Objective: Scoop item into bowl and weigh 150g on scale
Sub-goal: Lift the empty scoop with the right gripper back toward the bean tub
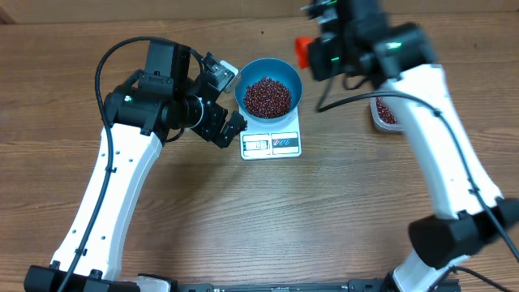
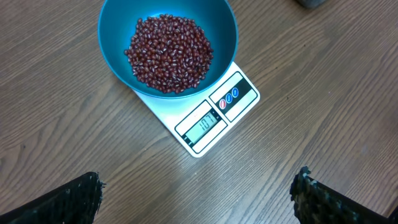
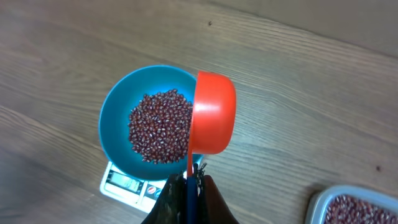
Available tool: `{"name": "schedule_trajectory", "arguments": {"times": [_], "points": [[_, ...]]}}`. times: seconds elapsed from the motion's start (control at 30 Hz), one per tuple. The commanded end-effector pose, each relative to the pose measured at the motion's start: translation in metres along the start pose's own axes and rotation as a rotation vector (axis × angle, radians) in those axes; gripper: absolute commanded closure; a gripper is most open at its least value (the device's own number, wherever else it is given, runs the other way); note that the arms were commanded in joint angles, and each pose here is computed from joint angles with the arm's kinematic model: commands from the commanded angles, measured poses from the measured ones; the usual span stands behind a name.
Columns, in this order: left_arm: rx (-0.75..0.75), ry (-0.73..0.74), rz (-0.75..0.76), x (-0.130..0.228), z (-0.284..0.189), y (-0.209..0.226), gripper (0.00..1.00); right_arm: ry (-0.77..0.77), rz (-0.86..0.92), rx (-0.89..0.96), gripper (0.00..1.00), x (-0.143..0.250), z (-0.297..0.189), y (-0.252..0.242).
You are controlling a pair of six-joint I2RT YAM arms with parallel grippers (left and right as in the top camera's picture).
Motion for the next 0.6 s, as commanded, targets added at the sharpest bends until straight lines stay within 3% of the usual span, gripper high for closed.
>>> {"name": "schedule_trajectory", "arguments": {"times": [0.0,0.37,0.57], "points": [[-0.013,-0.013,0.024,0.001,-0.007,0.000,0.00,-0.133,0.070,-0.135,0.96,-0.014,-0.059,-0.014],[-0.013,-0.013,0.024,0.001,-0.007,0.000,0.00,-0.088,0.336,-0.029,0.96,0.038,-0.093,-0.131],[-0.013,-0.013,0.024,0.001,-0.007,0.000,0.00,0.040,0.467,0.118,0.96,0.085,-0.097,-0.184]]}}
Point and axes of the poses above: each gripper's point midway between its finger pads, its own z axis out along the fingers, its own y axis along the line the jaws close on, x = y × z, the point moved 2 cm from there along -z, back along the fingers, and after that the axes turned 4 degrees about -z, right-handed, at the moved point
